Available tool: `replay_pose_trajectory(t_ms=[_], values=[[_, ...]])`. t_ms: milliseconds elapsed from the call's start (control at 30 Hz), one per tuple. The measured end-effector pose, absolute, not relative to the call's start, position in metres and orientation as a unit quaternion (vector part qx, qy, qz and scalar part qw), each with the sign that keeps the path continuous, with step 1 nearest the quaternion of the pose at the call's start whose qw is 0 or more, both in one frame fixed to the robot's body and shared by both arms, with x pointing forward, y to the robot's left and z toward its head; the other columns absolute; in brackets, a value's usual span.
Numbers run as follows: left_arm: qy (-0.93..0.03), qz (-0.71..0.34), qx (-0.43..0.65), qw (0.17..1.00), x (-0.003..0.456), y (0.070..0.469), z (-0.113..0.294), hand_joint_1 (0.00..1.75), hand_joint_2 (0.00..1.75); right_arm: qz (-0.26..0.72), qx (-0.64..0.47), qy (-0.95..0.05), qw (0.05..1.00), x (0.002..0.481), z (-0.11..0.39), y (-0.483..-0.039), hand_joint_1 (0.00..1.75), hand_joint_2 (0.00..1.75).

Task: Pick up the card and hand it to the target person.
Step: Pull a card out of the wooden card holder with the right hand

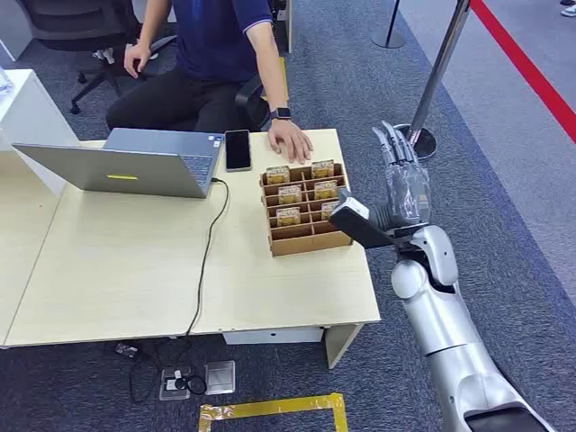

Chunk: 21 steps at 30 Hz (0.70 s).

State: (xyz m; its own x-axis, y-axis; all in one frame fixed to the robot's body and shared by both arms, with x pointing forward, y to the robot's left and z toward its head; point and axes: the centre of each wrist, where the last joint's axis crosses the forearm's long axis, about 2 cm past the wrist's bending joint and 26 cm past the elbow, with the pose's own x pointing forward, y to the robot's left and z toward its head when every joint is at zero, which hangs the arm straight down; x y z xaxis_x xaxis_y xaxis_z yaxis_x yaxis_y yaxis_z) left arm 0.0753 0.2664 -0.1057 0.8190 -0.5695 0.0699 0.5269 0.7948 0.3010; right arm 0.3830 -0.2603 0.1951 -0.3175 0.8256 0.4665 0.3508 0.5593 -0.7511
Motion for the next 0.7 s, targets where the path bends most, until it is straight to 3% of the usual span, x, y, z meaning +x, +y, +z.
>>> replay_pose_trajectory(t_ms=[267,700], values=[[-0.079,-0.299,0.135,0.942,0.08,0.264,-0.105,0.0,0.0,0.31,-0.45,-0.734,0.404,0.391,0.216,-0.227,0.0,1.75],[-0.074,-0.305,0.129,0.941,0.083,0.26,-0.104,0.0,0.0,0.371,-0.432,-0.644,0.51,0.409,0.215,-0.218,0.0,1.75]])
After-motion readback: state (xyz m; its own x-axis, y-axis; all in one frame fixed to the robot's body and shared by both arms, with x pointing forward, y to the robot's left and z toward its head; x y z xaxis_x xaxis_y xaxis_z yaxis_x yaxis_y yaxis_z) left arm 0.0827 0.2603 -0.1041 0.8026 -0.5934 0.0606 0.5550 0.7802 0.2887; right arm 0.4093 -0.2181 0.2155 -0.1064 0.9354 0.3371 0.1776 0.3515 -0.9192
